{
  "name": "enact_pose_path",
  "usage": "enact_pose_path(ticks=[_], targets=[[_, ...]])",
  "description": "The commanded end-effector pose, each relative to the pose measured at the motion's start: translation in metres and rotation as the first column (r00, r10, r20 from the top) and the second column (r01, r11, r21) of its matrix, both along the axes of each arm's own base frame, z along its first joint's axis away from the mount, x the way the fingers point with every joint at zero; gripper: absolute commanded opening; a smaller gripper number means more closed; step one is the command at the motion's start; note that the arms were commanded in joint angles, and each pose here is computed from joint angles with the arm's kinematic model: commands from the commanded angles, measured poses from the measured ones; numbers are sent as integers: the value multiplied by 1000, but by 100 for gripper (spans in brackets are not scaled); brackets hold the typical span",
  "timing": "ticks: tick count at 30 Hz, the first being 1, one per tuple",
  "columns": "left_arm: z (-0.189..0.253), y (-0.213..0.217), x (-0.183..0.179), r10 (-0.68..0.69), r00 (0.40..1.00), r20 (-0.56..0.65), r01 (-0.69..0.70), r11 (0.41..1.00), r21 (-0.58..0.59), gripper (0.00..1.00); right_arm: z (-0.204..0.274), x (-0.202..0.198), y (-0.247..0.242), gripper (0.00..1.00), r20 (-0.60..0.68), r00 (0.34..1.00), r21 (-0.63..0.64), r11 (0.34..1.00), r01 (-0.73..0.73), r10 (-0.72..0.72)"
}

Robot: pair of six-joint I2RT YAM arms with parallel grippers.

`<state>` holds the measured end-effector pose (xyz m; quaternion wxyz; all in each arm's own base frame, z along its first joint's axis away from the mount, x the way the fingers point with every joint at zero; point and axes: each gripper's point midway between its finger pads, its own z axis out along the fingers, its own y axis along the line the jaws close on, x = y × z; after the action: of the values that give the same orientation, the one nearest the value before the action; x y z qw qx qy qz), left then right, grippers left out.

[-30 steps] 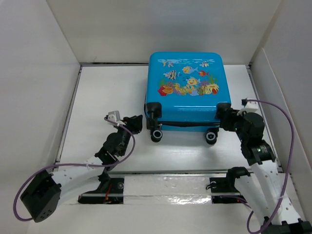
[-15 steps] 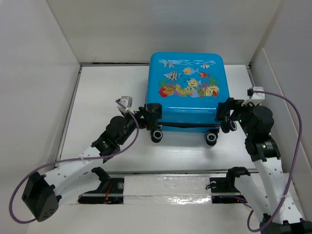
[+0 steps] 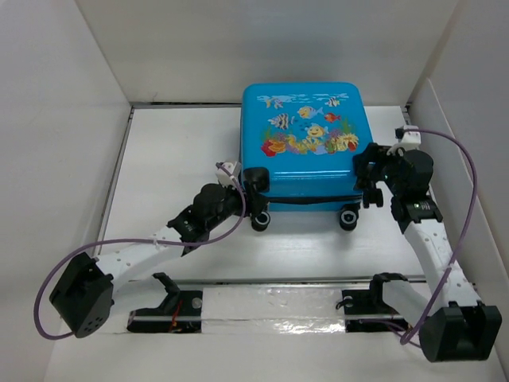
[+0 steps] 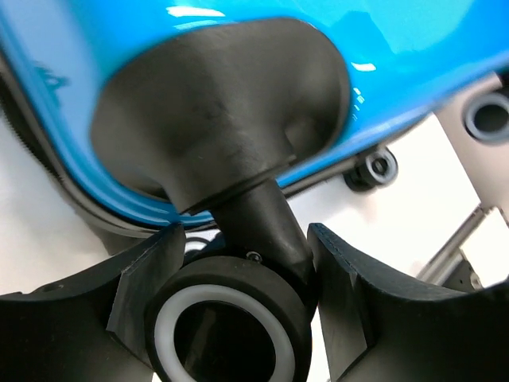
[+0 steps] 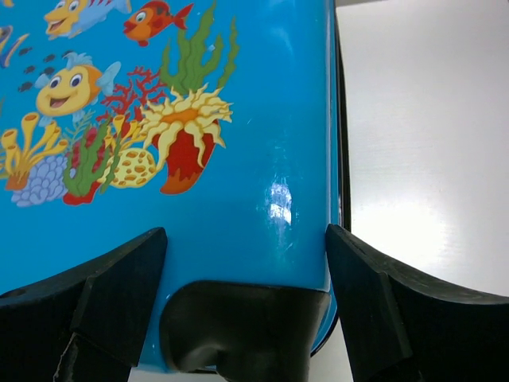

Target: Pack the luggage

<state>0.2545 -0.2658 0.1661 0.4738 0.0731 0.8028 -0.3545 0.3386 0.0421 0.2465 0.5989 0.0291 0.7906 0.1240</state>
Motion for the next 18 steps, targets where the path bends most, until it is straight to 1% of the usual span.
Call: enact_pose_path(ticks=[1, 2, 3, 4, 5, 7, 11, 14, 15, 16, 18], targets=[[36, -40, -15, -155, 983, 98, 166, 980, -114, 0, 18, 11, 52, 84, 85, 960, 58, 961, -271, 266], [38, -45, -20, -183, 979, 90, 194, 970, -144, 0, 8, 20, 55, 84, 51, 958, 66, 957, -284, 281], [37, -47, -21, -191, 978, 84, 202, 966, -159, 0, 6, 20, 67, 84, 43, 935, 78, 932, -354, 352], [39, -49, -23, -199, 975, 98, 214, 960, -183, 0, 4, 23, 72, 85, 33, 920, 77, 917, -391, 390], [41, -55, -28, -217, 971, 102, 234, 953, -195, 0, 10, 28, 77, 85, 41, 907, 78, 904, -421, 419], [45, -67, -41, -246, 962, 117, 266, 943, -201, 0, 4, 29, 97, 85, 26, 884, 70, 881, -467, 466], [60, -86, -61, -292, 945, 150, 321, 919, -230, 0, -1, 31, 113, 87, 3, 871, 53, 870, -490, 491], [67, -94, -66, -304, 939, 160, 336, 911, -241, 0, 3, 32, 113, 87, 1, 874, 35, 874, -485, 485], [70, -94, -66, -302, 939, 166, 336, 909, -247, 0, 5, 34, 107, 88, 5, 894, 22, 894, -447, 447], [74, -94, -65, -296, 940, 173, 333, 908, -254, 0, 16, 31, 103, 89, 33, 905, 17, 905, -426, 425], [82, -89, -59, -256, 949, 184, 297, 920, -255, 0, 27, 31, 93, 97, 55, 929, 1, 930, -368, 367]])
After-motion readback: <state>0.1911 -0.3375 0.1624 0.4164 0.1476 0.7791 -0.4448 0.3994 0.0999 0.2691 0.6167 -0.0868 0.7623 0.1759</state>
